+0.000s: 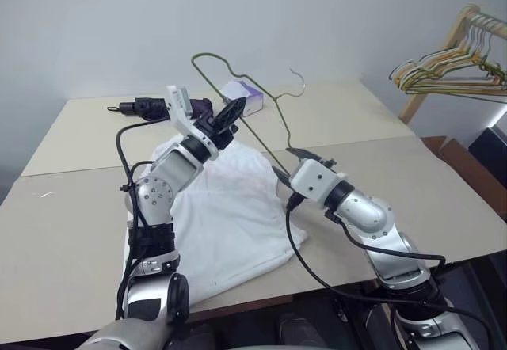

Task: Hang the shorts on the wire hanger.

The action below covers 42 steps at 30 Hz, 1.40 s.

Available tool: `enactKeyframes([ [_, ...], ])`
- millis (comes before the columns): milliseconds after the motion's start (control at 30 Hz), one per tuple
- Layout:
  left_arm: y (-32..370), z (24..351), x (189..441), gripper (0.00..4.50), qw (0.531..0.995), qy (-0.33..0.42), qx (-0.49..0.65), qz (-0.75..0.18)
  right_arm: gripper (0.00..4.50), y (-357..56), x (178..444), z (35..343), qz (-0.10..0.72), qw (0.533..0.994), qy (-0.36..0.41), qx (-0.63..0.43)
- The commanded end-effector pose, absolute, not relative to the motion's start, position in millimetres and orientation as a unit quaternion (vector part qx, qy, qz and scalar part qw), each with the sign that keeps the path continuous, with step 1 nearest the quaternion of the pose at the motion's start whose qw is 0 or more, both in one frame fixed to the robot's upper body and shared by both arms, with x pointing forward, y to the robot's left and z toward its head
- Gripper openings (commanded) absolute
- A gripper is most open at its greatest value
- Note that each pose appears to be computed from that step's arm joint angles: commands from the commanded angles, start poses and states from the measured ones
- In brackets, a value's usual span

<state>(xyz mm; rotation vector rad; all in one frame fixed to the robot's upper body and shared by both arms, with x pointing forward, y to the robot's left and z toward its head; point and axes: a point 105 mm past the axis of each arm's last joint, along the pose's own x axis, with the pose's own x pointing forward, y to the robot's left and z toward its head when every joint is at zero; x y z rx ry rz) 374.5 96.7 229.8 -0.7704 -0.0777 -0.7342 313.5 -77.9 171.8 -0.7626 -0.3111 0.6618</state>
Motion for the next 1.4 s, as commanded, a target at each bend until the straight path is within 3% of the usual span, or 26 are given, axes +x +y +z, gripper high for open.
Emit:
enactKeyframes([
  [33, 109, 254, 374, 0.0, 0.86, -0.091, -0.337, -0.372, 4.32, -88, 310, 194, 0.332, 0.881, -0.147, -0.304],
  [167, 120, 268, 356, 0.0, 0.843, -0.123, -0.271, -0.448, 4.44, -100, 295, 203, 0.441, 0.886, -0.059, -0.13],
  [300, 135, 286, 320, 0.0, 0.78, -0.162, -0.239, -0.555, 4.44, -120, 278, 207, 0.563, 0.826, 0.03, 0.03],
  [400, 145, 292, 302, 0.0, 0.741, -0.18, -0.217, -0.61, 4.44, -127, 275, 197, 0.611, 0.781, 0.11, 0.067],
  [500, 153, 298, 291, 0.0, 0.697, -0.193, -0.229, -0.651, 4.44, -128, 281, 196, 0.641, 0.748, 0.142, 0.096],
  [733, 153, 302, 286, 0.0, 0.662, -0.21, -0.241, -0.678, 4.44, -101, 296, 197, 0.667, 0.725, 0.159, 0.064],
  [967, 144, 298, 289, 0.0, 0.667, -0.211, -0.234, -0.675, 4.44, -74, 297, 204, 0.679, 0.718, 0.147, 0.037],
  [1333, 141, 297, 293, 0.0, 0.67, -0.216, -0.232, -0.671, 4.44, -65, 293, 201, 0.685, 0.713, 0.149, 0.008],
  [1400, 140, 296, 292, 0.0, 0.67, -0.216, -0.232, -0.671, 4.08, -64, 293, 202, 0.685, 0.713, 0.147, 0.012],
])
